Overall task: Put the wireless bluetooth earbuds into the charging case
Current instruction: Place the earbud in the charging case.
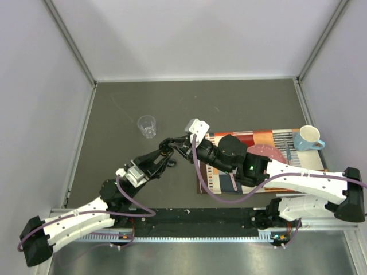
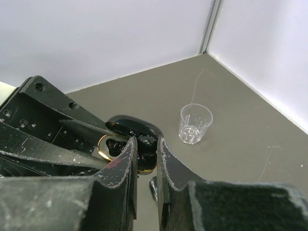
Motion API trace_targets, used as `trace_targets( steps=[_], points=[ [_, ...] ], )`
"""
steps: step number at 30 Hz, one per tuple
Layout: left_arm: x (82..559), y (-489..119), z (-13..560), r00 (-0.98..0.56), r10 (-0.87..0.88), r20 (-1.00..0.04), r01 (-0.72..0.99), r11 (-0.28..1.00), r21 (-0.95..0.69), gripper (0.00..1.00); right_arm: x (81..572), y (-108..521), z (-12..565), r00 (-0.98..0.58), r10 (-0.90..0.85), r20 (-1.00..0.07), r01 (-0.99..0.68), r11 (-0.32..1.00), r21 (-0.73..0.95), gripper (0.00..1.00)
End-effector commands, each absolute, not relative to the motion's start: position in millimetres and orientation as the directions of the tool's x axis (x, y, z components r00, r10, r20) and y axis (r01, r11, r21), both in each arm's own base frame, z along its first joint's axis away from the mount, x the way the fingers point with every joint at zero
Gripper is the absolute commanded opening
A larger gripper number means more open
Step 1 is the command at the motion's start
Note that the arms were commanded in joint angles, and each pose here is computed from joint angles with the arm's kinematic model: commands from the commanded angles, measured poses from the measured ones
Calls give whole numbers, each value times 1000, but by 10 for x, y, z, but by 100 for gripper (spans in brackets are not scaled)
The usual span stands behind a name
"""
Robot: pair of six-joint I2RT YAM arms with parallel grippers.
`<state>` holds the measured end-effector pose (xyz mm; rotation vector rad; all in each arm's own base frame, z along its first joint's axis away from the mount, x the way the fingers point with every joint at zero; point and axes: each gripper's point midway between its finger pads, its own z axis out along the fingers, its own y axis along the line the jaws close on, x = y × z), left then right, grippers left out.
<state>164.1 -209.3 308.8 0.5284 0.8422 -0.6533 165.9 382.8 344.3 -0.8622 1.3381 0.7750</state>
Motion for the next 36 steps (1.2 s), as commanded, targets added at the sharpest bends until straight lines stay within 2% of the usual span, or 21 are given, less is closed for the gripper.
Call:
trace_targets(
  steps=[1, 12, 24, 36],
  points=[
    [1558, -1865, 3512, 581, -400, -709, 667, 733, 133, 0, 1624, 3696, 3258, 62, -123, -990, -868, 482, -114, 0],
    [1569, -1874, 3478, 582, -383, -717, 662, 736, 144, 0, 1502, 3685, 3243, 10, -127, -992, -891, 450, -67, 0],
    [1538, -1925, 3459, 582, -377, -721, 676, 717, 171, 0, 1604, 3731, 3540, 76, -92, -993, -870, 480, -111, 0],
    [1481, -1943, 3517, 591, -393, -704, 689, 700, 187, 0, 1608, 3896, 3331, 50, -155, -987, -886, 449, -115, 0]
  ],
)
